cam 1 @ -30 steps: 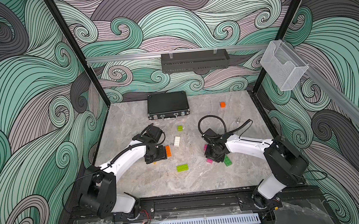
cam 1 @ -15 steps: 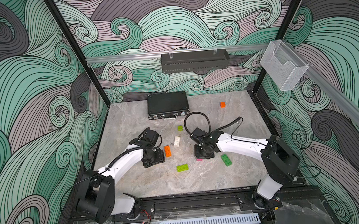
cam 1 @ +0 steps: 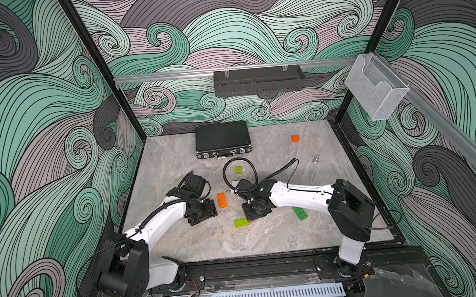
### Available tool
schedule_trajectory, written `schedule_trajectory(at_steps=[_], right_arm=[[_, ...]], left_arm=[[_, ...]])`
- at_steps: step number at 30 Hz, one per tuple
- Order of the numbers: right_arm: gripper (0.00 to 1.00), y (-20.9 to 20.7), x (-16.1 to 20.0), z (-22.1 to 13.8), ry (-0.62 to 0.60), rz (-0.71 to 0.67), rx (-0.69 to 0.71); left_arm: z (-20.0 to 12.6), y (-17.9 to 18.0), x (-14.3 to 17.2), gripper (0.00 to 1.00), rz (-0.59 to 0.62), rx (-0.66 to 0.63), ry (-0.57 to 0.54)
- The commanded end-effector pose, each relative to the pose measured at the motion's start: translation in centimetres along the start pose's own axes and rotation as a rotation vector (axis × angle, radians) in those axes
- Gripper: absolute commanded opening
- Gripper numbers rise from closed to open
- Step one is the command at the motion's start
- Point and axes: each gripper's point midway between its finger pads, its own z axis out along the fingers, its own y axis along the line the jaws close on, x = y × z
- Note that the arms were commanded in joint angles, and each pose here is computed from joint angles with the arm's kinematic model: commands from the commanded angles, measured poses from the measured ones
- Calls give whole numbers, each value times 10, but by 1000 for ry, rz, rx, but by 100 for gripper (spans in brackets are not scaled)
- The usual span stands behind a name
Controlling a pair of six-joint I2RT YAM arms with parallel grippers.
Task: Assemble a carrot with lego
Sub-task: Assemble the lego brick with the lego brick.
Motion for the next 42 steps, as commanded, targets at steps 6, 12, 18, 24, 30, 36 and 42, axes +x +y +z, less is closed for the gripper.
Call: schedule_trajectory(at_steps=[6,12,18,24,30,36,42], right_arm=[[8,12,-4,-4,0,-25,-25],[8,14,0,1,21,-4,-36],[8,16,-3,6,21,10,-34],[8,16,-5,10,25,20,-26],[7,14,-4,14,33,38,-13],[1,2,7,23,97,75,41],[0,-9,21,30,151,103,119]], left_arm=[[-4,4,0,71,-31,9,-16],[-4,5,0,71,-36,3,-15],[-4,7,0,71,-39,-1,-16],[-4,8,1,71,-42,-4,-15],[-4,8,0,71,-43,-4,-15],[-4,9,0,71,-43,-6,-16],[-4,10,1,71,-46,-11,-16]])
